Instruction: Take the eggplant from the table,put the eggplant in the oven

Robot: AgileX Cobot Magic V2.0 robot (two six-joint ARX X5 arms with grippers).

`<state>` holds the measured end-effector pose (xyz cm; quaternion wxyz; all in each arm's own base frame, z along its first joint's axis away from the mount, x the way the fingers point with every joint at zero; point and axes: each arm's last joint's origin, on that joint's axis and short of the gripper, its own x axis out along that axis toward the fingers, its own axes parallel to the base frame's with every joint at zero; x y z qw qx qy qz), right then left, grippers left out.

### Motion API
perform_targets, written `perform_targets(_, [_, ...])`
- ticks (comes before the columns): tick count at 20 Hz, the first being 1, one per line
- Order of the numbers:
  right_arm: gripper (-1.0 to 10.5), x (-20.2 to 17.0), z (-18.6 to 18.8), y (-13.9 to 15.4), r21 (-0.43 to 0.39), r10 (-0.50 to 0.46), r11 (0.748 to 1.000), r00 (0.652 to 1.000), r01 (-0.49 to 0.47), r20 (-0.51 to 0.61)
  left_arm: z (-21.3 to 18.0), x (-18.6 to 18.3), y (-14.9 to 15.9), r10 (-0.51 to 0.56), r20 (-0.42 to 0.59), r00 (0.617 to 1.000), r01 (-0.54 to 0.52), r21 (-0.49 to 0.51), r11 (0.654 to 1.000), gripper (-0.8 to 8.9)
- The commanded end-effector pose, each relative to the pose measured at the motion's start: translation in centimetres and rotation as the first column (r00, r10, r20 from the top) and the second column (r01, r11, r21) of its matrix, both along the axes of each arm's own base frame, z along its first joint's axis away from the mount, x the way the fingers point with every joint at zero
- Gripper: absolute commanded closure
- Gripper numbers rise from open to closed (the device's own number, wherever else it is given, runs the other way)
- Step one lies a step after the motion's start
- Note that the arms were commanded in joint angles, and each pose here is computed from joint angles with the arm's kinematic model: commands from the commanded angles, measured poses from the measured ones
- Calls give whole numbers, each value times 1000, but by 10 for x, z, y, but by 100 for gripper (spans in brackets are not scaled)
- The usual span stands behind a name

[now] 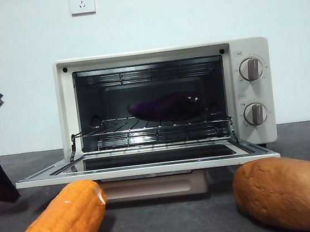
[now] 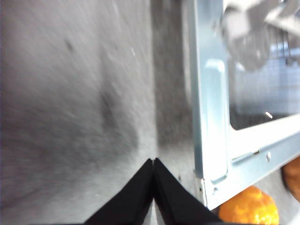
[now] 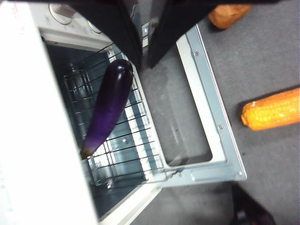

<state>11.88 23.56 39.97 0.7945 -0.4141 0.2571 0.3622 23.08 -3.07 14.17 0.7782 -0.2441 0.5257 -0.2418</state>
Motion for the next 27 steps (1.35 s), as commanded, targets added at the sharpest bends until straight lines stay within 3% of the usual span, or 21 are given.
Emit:
perform_targets(1, [942, -9, 14, -8, 69, -8, 998, 1000, 7, 7, -8, 4, -2, -26, -22, 999, 25, -29, 999, 808])
perform_targets(9, [942, -24, 37, -44, 166, -33, 986, 999, 29, 23, -24, 8, -6, -111, -62, 992, 98, -187, 977, 808])
perform_targets(16, [942, -34, 45, -67, 218, -70, 974, 998, 69, -2, -24, 9, -6, -127, -58, 990, 111, -217, 970, 808])
perform_targets(23, [942, -42, 40, -83, 179, -134, 972, 986, 151, -102, -12, 18, -9, -179, -5, 984, 168, -325, 931, 808])
perform_targets(27, [942, -45, 31, -85, 130, -114, 982, 975, 140, -189, 2, 29, -11, -207, 44, 977, 208, -384, 900, 808])
